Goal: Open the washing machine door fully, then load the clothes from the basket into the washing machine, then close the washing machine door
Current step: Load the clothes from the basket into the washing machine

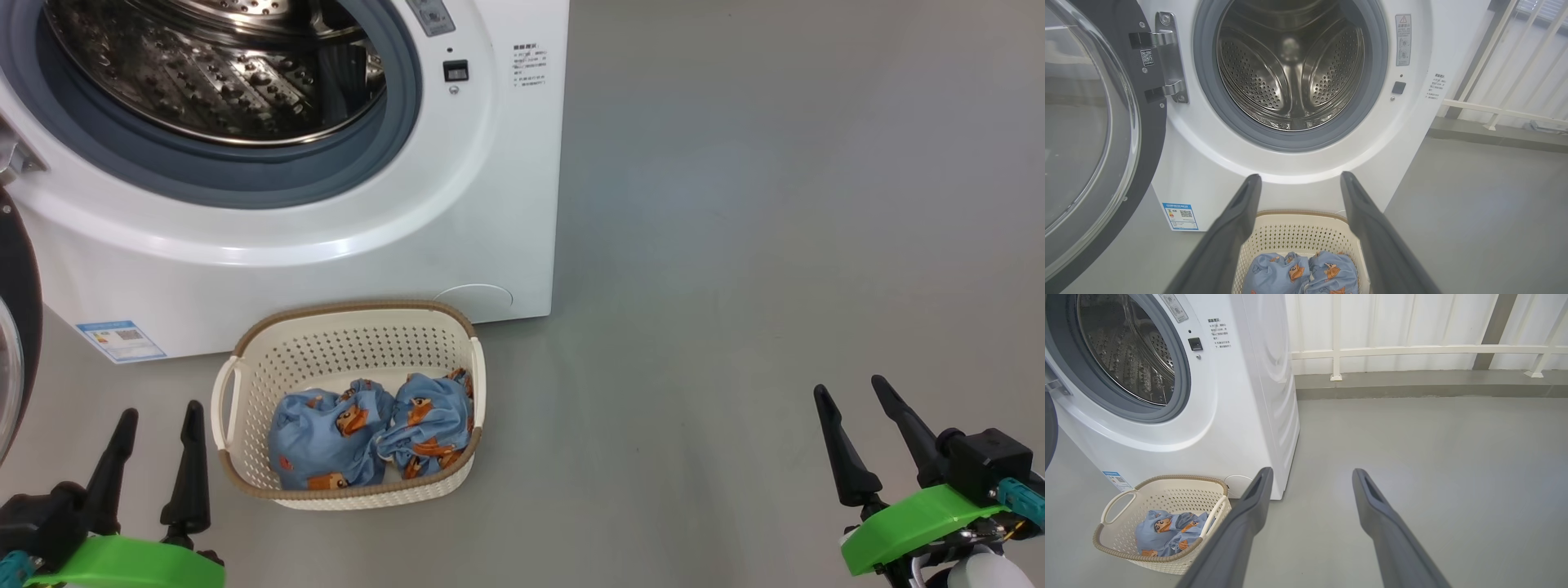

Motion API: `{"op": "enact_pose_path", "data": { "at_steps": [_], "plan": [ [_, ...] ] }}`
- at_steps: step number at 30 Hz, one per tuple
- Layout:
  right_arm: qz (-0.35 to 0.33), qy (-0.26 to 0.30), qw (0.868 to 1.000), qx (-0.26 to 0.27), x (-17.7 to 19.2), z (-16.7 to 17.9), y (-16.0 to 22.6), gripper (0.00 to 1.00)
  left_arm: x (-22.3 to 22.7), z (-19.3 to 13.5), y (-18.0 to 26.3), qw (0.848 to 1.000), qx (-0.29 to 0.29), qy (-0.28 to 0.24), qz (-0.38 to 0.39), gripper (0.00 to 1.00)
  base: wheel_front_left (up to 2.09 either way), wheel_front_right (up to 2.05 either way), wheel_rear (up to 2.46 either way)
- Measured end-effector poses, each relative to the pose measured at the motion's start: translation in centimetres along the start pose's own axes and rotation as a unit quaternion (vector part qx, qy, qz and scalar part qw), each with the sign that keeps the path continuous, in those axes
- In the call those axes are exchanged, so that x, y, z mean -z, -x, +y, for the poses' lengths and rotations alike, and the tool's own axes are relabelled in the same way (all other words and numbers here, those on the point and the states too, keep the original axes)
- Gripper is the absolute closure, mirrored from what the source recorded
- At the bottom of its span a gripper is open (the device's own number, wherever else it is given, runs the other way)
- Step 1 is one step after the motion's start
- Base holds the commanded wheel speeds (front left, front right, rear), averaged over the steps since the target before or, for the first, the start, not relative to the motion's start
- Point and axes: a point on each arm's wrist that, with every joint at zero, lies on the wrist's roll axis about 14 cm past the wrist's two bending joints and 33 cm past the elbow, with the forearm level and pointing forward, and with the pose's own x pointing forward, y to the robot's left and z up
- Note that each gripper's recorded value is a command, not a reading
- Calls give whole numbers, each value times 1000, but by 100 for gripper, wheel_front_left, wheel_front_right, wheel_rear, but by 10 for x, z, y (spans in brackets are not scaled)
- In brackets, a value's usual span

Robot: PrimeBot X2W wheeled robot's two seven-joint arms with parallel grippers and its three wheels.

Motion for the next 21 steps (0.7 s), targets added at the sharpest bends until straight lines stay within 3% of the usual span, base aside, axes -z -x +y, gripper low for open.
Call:
{"op": "enact_pose_path", "data": {
  "at_steps": [13,21],
  "plan": [
    [4,0,1000,-1,3,1,-2,0,3,1,0,1000,-2,3,5,0,2,-3,1],
    [8,0,1000,-3,5,2,-2,0,5,3,0,1000,-2,2,7,0,71,-96,25]
  ]
}}
